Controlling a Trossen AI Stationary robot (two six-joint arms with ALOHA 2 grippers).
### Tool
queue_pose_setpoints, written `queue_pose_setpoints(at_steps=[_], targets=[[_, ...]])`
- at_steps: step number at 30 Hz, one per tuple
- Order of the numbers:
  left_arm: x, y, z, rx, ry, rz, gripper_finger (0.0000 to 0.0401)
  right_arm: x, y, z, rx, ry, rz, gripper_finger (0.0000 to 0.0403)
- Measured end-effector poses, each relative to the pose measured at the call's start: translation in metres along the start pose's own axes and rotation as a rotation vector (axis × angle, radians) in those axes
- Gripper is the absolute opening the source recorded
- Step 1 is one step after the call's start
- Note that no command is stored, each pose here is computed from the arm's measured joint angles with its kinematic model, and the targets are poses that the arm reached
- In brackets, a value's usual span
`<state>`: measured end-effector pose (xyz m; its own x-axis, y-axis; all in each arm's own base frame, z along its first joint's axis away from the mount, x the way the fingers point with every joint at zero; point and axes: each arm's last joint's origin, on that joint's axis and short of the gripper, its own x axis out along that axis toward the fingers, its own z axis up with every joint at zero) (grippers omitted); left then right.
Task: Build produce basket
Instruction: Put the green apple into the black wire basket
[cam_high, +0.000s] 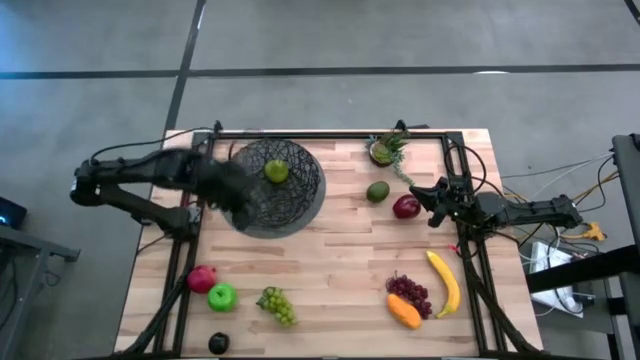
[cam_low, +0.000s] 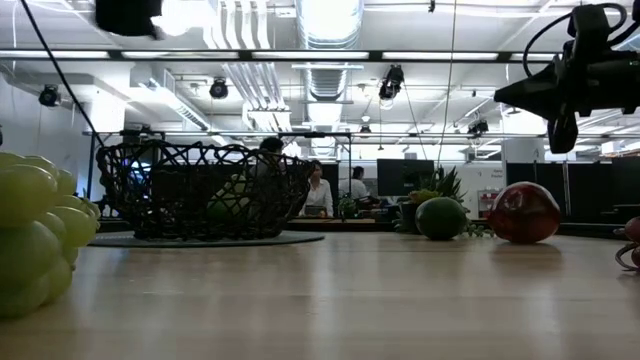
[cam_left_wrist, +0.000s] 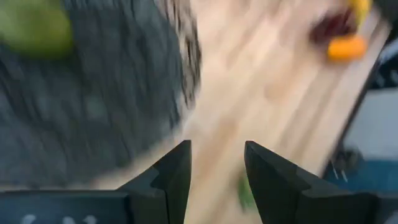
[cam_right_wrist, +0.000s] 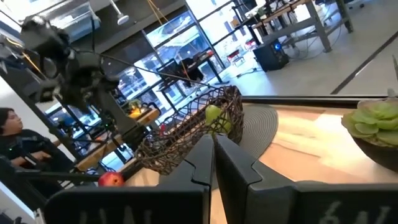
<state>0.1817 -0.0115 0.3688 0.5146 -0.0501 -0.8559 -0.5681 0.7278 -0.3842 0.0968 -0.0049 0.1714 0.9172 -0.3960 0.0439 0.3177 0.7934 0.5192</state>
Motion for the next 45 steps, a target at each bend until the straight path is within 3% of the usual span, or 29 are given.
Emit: queue_pose_setpoints(at_steps=[6, 11, 16, 22, 27, 45], targets=[[0.022, -0.009, -0.041, -0.268, 0.355, 0.001, 0.0132, 0.001, -0.001, -0.002, -0.017, 0.019, -0.012, 0.0008], [0.047, -0.006, -0.069, -0.536, 0.535, 0.13, 0.0132, 0.002, -0.002, -0.004, -0.033, 0.026, -0.041, 0.0008], [0.072, -0.005, -0.088, -0.661, 0.671, 0.145, 0.0132, 0.003, -0.002, -0.005, -0.04, 0.038, -0.049, 0.0008], [0.093, -0.009, -0.097, -0.719, 0.706, 0.074, 0.0132, 0.003, -0.002, -0.005, -0.04, 0.039, -0.05, 0.0008], [0.108, -0.008, -0.108, -0.726, 0.751, 0.15, 0.0132, 0.003, -0.002, -0.005, -0.04, 0.039, -0.051, 0.0008], [0.148, -0.015, -0.125, -0.564, 0.79, 0.297, 0.0132, 0.003, -0.002, -0.005, -0.044, 0.039, -0.055, 0.0008]])
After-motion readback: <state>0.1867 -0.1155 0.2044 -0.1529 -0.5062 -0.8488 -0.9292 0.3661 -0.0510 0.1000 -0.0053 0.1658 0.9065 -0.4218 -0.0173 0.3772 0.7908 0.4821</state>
